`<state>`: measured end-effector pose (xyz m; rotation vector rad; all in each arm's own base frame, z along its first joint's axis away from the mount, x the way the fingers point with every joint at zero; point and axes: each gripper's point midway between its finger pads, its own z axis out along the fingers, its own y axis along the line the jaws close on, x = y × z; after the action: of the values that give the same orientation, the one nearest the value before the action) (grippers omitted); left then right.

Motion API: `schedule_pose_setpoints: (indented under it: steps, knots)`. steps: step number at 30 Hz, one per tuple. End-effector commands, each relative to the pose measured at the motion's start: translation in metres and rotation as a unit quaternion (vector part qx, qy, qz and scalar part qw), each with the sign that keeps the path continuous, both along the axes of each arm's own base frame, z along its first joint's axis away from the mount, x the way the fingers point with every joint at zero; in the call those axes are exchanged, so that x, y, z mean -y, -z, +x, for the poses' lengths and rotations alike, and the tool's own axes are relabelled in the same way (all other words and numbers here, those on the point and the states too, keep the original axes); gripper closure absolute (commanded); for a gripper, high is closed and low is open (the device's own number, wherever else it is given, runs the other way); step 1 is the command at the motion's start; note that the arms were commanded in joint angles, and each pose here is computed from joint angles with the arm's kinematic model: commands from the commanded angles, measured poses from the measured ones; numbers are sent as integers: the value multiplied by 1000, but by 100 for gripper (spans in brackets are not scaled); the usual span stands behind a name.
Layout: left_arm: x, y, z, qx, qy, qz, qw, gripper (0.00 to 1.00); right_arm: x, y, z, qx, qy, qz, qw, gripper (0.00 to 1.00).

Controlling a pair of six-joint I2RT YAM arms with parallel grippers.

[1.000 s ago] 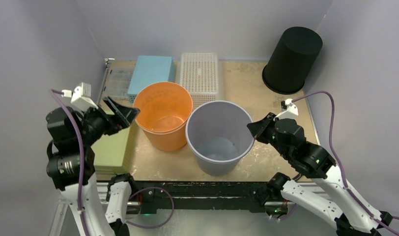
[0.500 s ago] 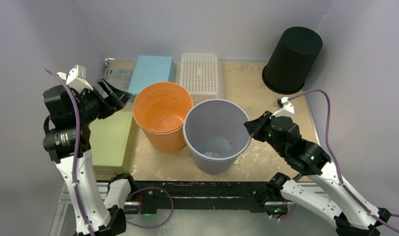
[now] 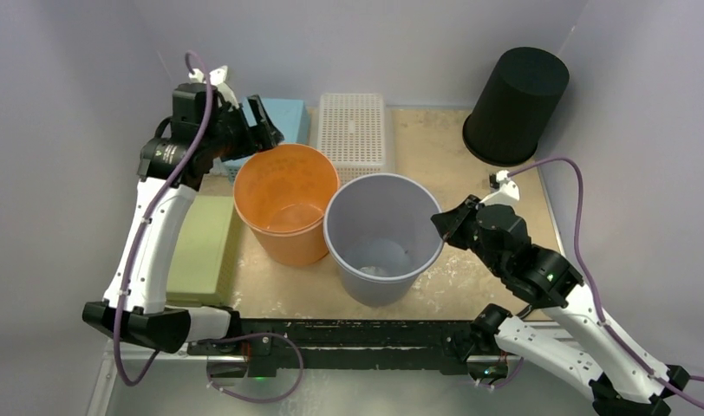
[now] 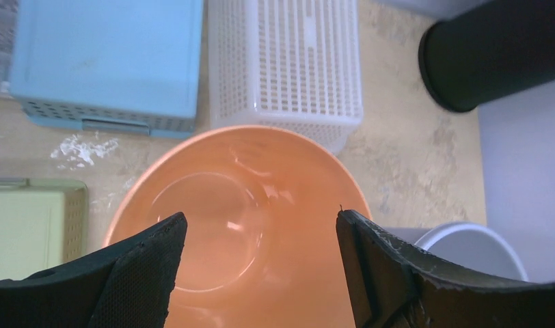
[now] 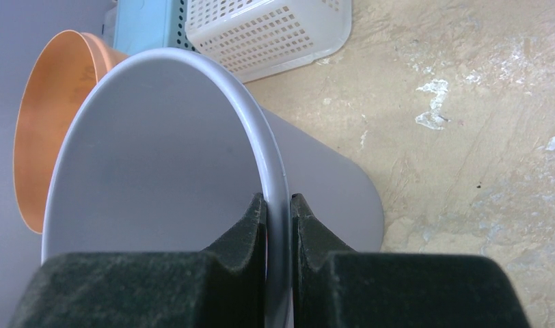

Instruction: Turn the large container upside down

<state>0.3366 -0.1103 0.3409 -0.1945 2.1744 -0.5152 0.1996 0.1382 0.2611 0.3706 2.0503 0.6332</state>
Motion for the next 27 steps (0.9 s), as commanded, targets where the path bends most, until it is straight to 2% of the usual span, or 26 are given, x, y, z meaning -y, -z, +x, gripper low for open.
schedule_pose_setpoints:
  steps: [1, 5, 7, 9, 14, 18, 23, 27]
  knots:
    - [-10, -87, -16, 124, -32, -41, 991, 22, 11, -29, 0, 35, 30, 35, 998, 100]
    - [8, -81, -49, 129, 13, -94, 987, 24, 11, -24, 0, 33, 29, 31, 999, 100]
    - [26, -76, -70, 139, 56, -156, 976, 26, 11, -21, 1, 28, 33, 31, 999, 100]
    - [32, -64, -89, 128, 70, -188, 971, 28, 10, -19, 2, 26, 38, 34, 998, 100]
    - [26, -42, -111, 98, 61, -177, 977, 29, 10, -21, 7, 34, 46, 39, 998, 100]
    - [16, -18, -96, 61, 46, -120, 990, 29, 9, -20, 13, 30, 54, 29, 998, 100]
    - [27, -29, -78, 76, 56, -126, 987, 30, 7, -23, 12, 27, 52, 33, 998, 100]
    - [53, -20, -76, 66, 80, -123, 987, 31, 9, -19, 12, 23, 57, 29, 998, 100]
